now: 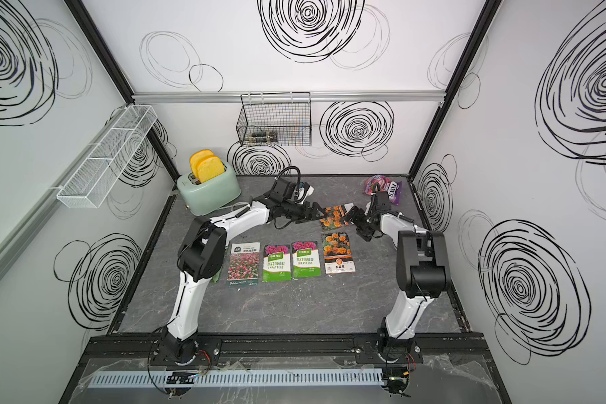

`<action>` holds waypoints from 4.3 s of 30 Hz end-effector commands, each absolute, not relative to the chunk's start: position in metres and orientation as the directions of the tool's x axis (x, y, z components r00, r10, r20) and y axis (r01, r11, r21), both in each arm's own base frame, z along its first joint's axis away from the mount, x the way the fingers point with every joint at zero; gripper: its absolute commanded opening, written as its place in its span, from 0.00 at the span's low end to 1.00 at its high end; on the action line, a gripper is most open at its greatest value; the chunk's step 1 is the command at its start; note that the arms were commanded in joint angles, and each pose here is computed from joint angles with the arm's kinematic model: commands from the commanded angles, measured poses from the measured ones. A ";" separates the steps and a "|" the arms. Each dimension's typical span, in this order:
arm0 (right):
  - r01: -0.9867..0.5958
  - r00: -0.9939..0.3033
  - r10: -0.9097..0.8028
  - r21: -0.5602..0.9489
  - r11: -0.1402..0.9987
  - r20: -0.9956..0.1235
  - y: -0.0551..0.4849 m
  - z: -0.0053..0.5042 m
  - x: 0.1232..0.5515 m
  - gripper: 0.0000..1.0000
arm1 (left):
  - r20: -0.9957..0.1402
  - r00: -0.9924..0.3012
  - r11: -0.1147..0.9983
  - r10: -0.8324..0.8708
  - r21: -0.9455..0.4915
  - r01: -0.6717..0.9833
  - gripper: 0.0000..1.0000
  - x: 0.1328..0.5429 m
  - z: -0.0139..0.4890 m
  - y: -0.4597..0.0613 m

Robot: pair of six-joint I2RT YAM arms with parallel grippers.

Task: Arrange the seed packets in a row
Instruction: Pick up the seed packet from the center of the board.

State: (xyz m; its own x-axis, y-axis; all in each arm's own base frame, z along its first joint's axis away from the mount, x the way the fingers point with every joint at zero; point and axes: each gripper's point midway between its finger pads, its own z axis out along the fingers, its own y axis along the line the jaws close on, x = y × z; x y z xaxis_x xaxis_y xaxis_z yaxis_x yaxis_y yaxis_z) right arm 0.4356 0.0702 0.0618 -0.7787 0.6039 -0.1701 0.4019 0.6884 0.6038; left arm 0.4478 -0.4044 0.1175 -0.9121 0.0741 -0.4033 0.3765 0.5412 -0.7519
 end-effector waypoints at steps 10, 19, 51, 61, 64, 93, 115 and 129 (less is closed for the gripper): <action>0.445 -0.758 0.635 0.592 0.672 -0.151 0.060 0.034 0.467 0.80 | -0.461 -0.887 0.471 -0.021 -0.787 0.398 0.83 0.508 0.096 -0.434; 0.456 -0.760 0.633 0.571 0.683 -0.150 0.061 0.018 0.476 0.73 | -0.441 -0.897 0.484 -0.038 -0.793 0.370 0.83 0.517 0.065 -0.445; 0.392 -0.784 0.610 0.676 0.625 -0.110 0.125 0.002 0.511 0.04 | -0.363 -0.932 0.501 0.009 -0.804 0.319 0.77 0.502 0.035 -0.443; 0.337 -0.806 0.569 0.661 0.670 -0.166 0.124 0.022 0.510 0.00 | -0.451 -0.888 0.452 -0.096 -0.814 0.364 0.80 0.529 0.130 -0.414; 0.298 -0.821 0.533 0.644 0.705 -0.203 0.122 0.034 0.507 0.00 | -0.466 -0.874 0.445 -0.137 -0.817 0.366 0.82 0.535 0.165 -0.394; -0.227 -0.841 0.246 0.727 0.647 -0.482 0.165 0.217 0.337 0.00 | -0.543 -0.839 0.478 -0.033 -0.746 0.464 0.81 0.368 0.198 -0.297; 0.013 -0.635 0.723 0.932 0.361 -0.272 0.167 0.262 0.316 0.00 | -0.143 -0.906 0.207 -0.397 -0.976 0.063 0.78 0.297 0.238 -0.297; 0.106 -0.626 0.763 0.953 0.285 -0.159 0.173 0.232 0.313 0.00 | 0.037 -0.872 0.048 -0.487 -0.996 -0.070 0.76 0.277 0.251 -0.293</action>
State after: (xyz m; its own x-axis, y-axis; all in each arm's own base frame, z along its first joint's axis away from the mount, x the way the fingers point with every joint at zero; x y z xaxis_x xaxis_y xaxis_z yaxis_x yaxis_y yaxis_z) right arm 0.3099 0.1745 0.2245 -0.6618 0.7186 -0.2137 0.0857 0.3558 0.9306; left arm 0.2743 -0.2922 0.2245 -0.8914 -0.4532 -0.0026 -0.0780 0.1590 -0.9842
